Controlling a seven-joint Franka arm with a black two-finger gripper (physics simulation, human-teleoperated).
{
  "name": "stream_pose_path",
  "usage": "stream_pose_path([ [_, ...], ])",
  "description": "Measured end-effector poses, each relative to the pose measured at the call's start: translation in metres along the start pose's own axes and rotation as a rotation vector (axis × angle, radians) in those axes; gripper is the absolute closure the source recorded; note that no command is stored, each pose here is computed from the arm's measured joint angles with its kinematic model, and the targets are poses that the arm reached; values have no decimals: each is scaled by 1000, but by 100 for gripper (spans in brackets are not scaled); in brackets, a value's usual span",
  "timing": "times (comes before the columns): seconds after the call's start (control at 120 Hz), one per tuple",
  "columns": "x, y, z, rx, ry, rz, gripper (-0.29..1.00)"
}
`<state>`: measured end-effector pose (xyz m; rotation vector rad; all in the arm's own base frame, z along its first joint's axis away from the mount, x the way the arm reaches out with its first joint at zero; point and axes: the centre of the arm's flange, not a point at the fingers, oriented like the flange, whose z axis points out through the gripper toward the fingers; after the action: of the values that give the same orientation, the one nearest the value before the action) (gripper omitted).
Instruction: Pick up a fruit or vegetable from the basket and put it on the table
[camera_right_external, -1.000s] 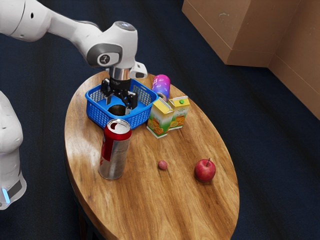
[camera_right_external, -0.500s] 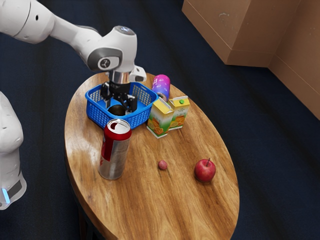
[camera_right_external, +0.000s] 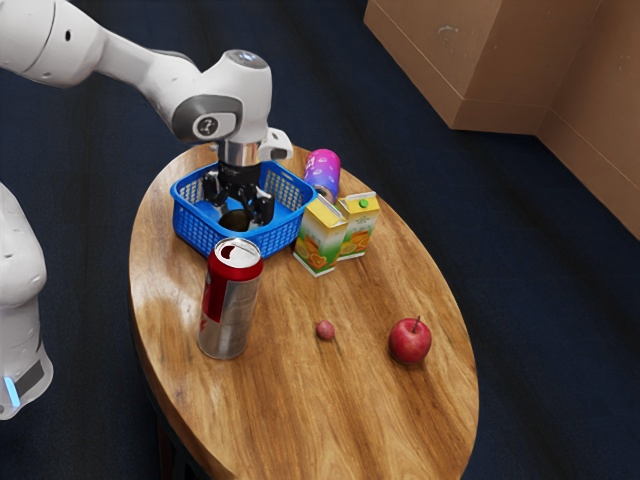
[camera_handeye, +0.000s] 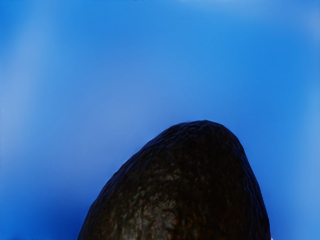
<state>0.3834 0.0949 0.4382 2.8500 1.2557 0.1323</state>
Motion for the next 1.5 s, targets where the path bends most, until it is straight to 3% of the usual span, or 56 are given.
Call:
stream_pose_path([
  [0.2,-1,1,1,1,-2,-36,41],
  [0.6,-1,1,-14,-14,26,-110,51],
  [1.233,12,15,-104,-31,172,-110,52],
  [1.5,21,-20,-147,1,220,-189,50],
])
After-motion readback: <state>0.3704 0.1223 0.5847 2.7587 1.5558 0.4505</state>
